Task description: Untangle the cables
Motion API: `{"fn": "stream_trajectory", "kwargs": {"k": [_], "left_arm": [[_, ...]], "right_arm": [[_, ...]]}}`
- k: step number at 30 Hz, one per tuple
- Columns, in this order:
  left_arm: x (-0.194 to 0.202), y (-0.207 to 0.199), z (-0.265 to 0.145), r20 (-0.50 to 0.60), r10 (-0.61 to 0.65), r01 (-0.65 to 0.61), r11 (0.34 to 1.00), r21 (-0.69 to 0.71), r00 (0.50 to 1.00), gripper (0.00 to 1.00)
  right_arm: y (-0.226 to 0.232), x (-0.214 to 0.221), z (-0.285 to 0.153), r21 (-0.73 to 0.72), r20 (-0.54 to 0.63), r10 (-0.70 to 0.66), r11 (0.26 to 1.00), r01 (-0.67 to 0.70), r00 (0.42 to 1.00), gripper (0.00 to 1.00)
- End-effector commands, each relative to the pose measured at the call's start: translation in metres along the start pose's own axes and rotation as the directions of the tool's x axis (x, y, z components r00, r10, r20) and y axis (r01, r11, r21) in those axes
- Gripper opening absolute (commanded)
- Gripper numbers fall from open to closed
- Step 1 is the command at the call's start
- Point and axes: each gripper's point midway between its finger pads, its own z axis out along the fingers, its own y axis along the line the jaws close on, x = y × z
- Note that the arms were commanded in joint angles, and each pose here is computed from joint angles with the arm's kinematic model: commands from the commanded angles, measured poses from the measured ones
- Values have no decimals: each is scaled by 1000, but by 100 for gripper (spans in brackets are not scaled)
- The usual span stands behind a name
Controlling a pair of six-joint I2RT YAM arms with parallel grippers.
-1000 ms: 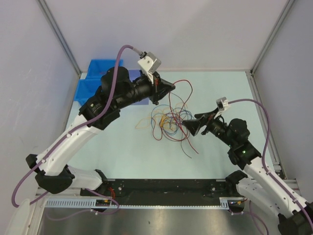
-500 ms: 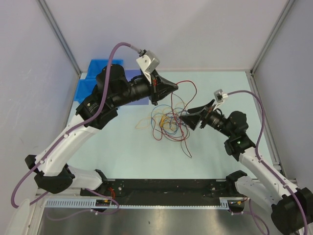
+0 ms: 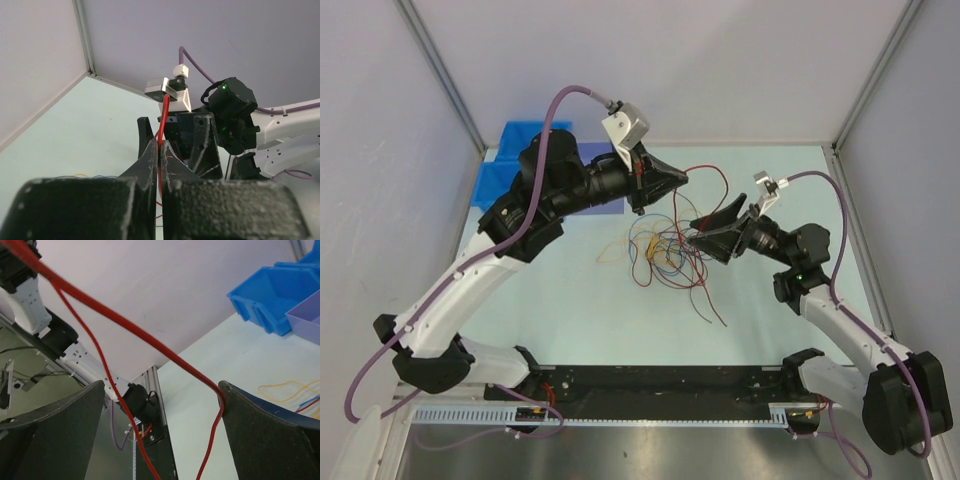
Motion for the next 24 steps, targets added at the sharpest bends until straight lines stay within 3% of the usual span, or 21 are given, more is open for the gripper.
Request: {"fn": "stream_trajectory", "kwargs": {"k": [1, 13, 20, 24], "left_arm": [[-24, 4, 4, 63, 38, -38, 999, -4, 997, 0], [-33, 19, 19, 94, -38, 44, 997, -65, 995, 0], [-34, 31, 21, 124, -131, 147, 980, -133, 984, 0], [-30, 38, 20, 141, -170, 194, 965, -176, 975, 0]], "right_arm": [[35, -7, 4, -105, -8, -92, 990, 90, 996, 100], [31, 6, 7, 4, -20, -141, 990, 141, 990, 96], [11, 1, 16, 205, 1, -183, 962, 179, 983, 82], [8, 0, 20, 266, 0, -202, 944, 195, 979, 67]]}}
